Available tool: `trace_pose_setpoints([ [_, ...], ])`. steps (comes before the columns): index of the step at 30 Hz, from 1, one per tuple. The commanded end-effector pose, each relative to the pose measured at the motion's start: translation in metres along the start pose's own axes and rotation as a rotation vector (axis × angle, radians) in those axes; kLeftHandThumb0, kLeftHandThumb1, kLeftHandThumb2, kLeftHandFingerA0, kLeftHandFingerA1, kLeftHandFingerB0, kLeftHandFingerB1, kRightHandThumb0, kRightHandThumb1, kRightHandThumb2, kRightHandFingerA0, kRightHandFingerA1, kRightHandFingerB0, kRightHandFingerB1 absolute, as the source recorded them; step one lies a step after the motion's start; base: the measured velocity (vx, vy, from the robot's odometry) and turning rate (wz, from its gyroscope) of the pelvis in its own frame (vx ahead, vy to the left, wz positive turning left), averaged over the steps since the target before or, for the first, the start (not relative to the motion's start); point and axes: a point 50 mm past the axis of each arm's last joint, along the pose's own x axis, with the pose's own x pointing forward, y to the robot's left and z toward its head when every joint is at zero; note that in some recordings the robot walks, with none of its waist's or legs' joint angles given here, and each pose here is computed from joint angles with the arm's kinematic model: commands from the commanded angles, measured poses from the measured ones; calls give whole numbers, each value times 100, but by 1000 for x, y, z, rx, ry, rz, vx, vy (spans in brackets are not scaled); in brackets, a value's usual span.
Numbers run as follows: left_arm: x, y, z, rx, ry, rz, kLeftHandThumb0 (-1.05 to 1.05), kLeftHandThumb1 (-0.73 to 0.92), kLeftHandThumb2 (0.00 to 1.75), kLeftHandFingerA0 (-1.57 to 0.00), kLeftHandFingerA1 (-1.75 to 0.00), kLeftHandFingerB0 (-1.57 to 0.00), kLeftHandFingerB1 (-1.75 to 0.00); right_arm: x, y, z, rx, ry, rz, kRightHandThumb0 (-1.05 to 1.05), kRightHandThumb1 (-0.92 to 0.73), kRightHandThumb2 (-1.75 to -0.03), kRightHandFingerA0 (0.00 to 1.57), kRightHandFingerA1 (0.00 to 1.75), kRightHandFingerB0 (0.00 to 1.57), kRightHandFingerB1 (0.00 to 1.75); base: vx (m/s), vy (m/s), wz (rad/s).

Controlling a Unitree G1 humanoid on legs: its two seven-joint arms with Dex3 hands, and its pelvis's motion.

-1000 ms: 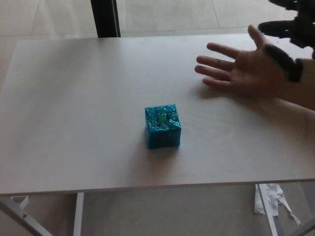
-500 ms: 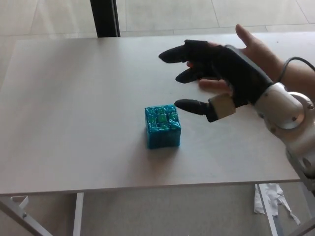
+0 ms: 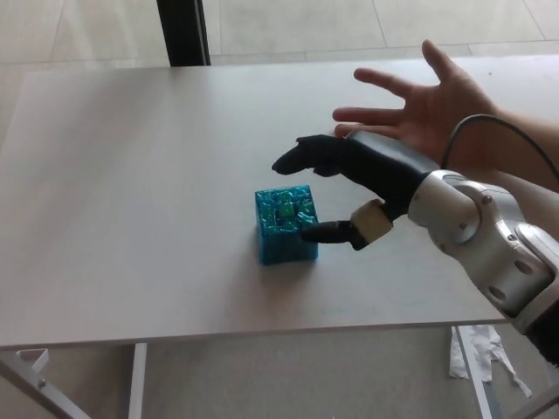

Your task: The robot uses its right hand to pick up a cube kept in the middle of the desk infront of it and hands it to a person

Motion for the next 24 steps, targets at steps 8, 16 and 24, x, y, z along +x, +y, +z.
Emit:
trace_pose_setpoints([
  [8, -1, 1, 1, 40, -29, -11, -105, 48, 82, -39, -151, -11, -137, 17, -7, 16, -280, -2, -106, -83, -50, -87, 0, 18, 23, 47, 0, 0, 0],
  [16, 0, -3, 3, 37, -31, -23, -105, 46, 84, -50, -154, -12, -138, 23, 7, 29, -330, 10, -24, -84, -51, -92, 0, 23, 2, 36, 0, 0, 0],
  [24, 1, -8, 8, 71, -49, -41, -105, 46, 87, -53, -151, -11, -150, 25, 19, 24, -421, 139, 153, -87, -52, -92, 2, 17, 8, 20, 0, 0, 0],
])
